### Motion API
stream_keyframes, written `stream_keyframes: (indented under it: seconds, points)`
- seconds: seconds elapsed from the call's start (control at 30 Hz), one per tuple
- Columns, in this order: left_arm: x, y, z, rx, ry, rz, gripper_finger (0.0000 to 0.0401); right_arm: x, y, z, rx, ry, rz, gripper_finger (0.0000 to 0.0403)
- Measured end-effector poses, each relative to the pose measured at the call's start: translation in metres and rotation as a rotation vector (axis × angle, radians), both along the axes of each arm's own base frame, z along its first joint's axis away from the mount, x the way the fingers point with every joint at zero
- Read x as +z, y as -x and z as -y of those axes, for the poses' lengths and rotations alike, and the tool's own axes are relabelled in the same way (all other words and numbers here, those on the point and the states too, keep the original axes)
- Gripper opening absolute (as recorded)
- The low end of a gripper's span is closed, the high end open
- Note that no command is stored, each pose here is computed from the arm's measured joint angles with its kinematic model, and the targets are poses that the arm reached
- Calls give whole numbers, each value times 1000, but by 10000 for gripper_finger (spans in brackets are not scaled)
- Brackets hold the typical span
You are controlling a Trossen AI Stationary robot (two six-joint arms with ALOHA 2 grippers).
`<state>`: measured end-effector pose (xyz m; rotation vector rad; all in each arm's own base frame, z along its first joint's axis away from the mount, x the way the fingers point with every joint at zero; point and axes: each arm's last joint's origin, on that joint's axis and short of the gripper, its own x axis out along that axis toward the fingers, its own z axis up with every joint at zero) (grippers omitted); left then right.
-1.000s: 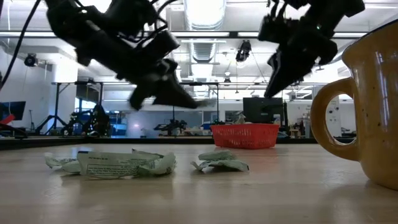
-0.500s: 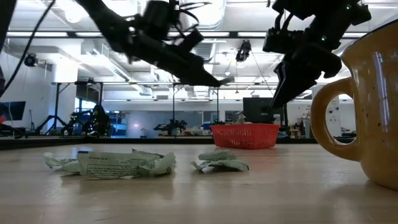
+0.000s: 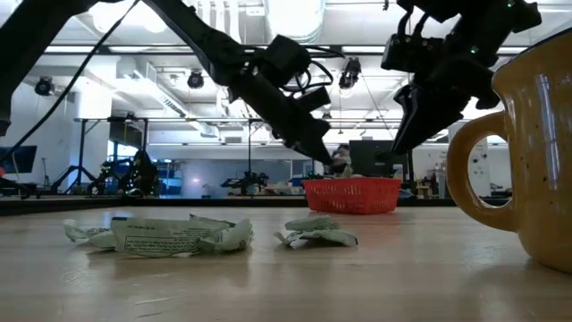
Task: Pick and place Stevia / Truvia into bins
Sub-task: Put the stevia packet into the red basket
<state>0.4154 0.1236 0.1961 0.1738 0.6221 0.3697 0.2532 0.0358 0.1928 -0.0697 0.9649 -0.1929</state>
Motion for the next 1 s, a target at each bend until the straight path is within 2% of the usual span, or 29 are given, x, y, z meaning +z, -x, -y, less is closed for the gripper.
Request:
stream_keyframes:
  seconds: [0.13,0.23,0.5,0.63,0.8,1.0]
  points:
    - [1,2,-2,9,-29,-24,17,0,0,0,0,-1,5,74]
    - [1,2,-2,-13,-58,-46,44,1,-2,0,0,-4,19,70]
    - [2,4,-1,-1,-34,-53,181,5,-8,-2,16,-34,95,77]
    - [10,13,4,1,-4,-115,230,8,-14,-5,79,-91,146,85]
    - [23,31,26,-43,12,-176,246,10,-25,-10,202,-133,238,93]
    - [27,66,64,-117,20,-198,247,-5,-45,-17,350,-157,300,91]
